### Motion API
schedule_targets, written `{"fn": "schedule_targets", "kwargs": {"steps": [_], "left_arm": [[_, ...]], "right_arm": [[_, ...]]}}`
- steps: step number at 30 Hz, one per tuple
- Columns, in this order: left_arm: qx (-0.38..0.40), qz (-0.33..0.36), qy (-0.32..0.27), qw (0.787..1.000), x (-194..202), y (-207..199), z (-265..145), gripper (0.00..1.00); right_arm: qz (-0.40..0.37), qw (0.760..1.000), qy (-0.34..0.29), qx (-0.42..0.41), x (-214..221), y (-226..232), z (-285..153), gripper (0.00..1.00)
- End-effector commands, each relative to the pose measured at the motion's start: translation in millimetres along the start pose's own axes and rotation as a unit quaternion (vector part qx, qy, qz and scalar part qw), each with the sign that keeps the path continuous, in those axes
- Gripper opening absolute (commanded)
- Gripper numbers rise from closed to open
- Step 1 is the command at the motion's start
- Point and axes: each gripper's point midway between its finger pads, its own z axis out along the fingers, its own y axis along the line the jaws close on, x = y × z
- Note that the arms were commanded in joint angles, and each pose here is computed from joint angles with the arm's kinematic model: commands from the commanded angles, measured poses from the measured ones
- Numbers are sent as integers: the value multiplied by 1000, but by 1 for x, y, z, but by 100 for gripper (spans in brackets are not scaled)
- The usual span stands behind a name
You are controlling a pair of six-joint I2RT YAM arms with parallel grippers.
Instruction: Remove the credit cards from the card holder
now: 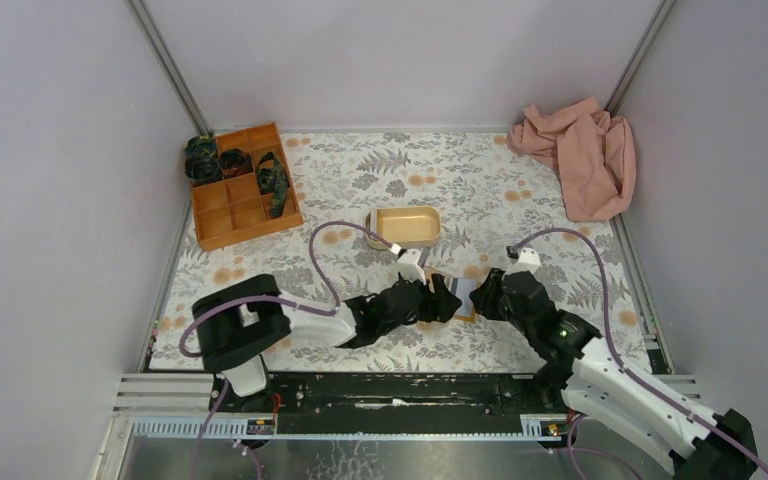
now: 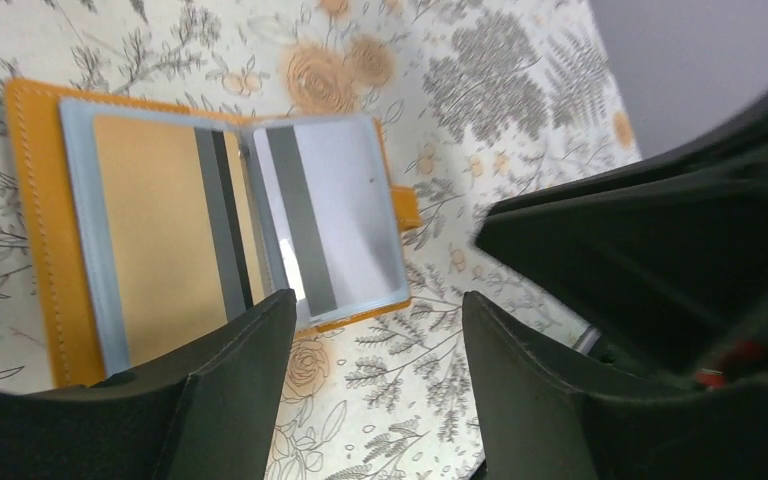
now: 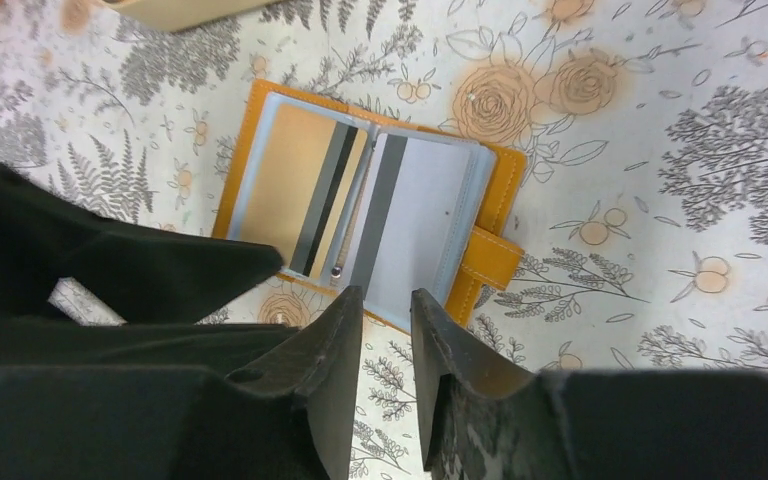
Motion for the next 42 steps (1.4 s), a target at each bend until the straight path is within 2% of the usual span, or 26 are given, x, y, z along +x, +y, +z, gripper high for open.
{"fn": "schedule_targets", "kwargs": {"steps": [1, 8, 16, 25, 34, 42], "left_arm": [[2, 4, -56, 998, -33, -5, -16, 68], [-59, 18, -63, 996, -37, 35, -17, 69], [-91, 27, -37, 995, -15, 60, 2, 66], [-71, -7, -22, 997, 8, 67, -7, 62], [-41, -20, -14, 999, 27, 46, -16, 60], [-34, -23, -16, 999, 26, 42, -18, 60]], "right_arm": [[22, 999, -21, -44, -13, 27, 14, 31], [26, 998, 7, -62, 0, 38, 35, 29], [30, 996, 31, -76, 15, 41, 43, 29], [36, 996, 44, -70, 30, 34, 50, 41], [41, 995, 58, -73, 39, 32, 58, 42], [49, 992, 86, -76, 48, 38, 74, 41]]}}
